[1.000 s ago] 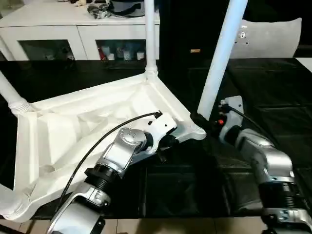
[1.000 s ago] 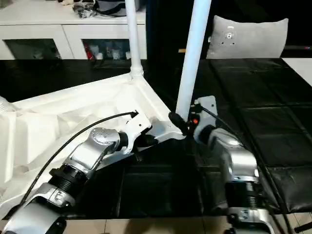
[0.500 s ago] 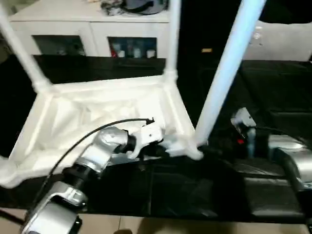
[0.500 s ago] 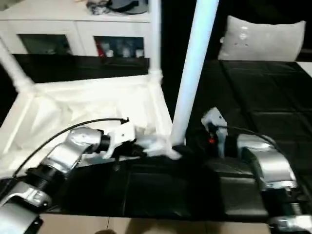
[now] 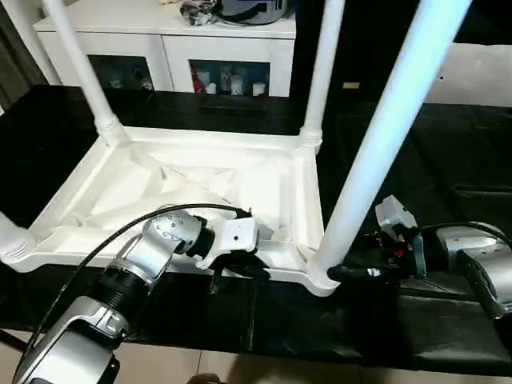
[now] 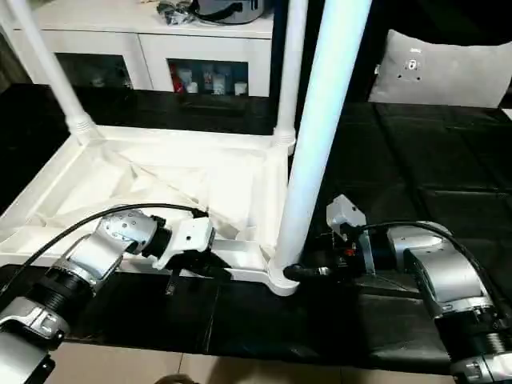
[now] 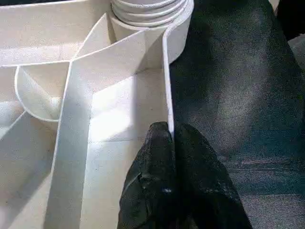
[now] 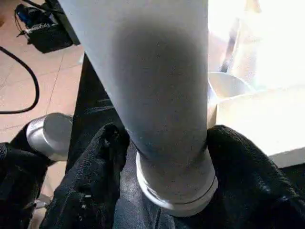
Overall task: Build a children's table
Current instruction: Rotate leg to tighten
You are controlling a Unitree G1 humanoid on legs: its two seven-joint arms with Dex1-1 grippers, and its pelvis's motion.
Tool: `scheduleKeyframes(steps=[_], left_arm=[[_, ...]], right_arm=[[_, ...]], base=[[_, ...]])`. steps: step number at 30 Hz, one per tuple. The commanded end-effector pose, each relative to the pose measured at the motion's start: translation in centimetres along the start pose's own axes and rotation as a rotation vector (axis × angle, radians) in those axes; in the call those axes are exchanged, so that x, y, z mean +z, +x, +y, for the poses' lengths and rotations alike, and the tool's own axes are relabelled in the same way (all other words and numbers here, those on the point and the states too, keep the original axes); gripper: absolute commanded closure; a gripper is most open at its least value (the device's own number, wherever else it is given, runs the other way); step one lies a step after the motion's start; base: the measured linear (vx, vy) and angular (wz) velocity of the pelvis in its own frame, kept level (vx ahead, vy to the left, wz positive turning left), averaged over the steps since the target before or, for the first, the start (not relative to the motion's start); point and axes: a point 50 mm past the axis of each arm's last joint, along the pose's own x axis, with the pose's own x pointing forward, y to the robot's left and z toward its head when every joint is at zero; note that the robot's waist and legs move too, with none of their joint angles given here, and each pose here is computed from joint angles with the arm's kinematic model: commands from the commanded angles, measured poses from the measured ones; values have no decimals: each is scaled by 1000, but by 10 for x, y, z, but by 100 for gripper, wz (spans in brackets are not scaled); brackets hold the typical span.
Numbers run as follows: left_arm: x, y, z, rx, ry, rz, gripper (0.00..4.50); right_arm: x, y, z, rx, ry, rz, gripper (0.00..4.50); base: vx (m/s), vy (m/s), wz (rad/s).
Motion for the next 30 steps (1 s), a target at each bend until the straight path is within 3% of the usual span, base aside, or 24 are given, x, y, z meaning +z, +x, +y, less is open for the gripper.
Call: scheduleKeyframes(steps=[1, 4, 10, 15, 18, 21, 24, 27, 29, 30], left_arm=[[4, 3, -1, -68, 51, 31, 450], [4, 4, -1, -69, 52, 29, 450], [4, 5, -1, -61, 39, 20, 450], [10, 12, 3, 29, -71, -46, 450], [14, 18, 8, 111, -140, -62, 450], [22, 31, 17, 211, -242, -94, 450], [33, 47, 31, 362, -345, -88, 450], [38, 52, 40, 468, -381, -93, 450], [41, 54, 43, 502, -390, -101, 450], [44, 56, 45, 535, -396, -103, 450]], right_arm=[[4, 1, 0, 19, -25, -3, 202], [2, 4, 3, 37, -11, -9, 236], [2, 6, 6, 52, 5, -23, 254], [7, 17, 11, 11, 89, -142, 256], [7, 30, 3, -125, 151, -158, 256], [7, 44, -18, -372, 278, -179, 256], [6, 62, -35, -619, 405, -139, 256], [6, 71, -40, -722, 461, -138, 256], [7, 74, -41, -735, 447, -156, 256], [9, 78, -41, -740, 418, -178, 221]], base=[[0, 0, 0], [0, 0, 0], [0, 0, 0], [0, 0, 0], [0, 0, 0], [0, 0, 0], [0, 0, 0], [0, 0, 0], [0, 0, 0], [0, 0, 0]])
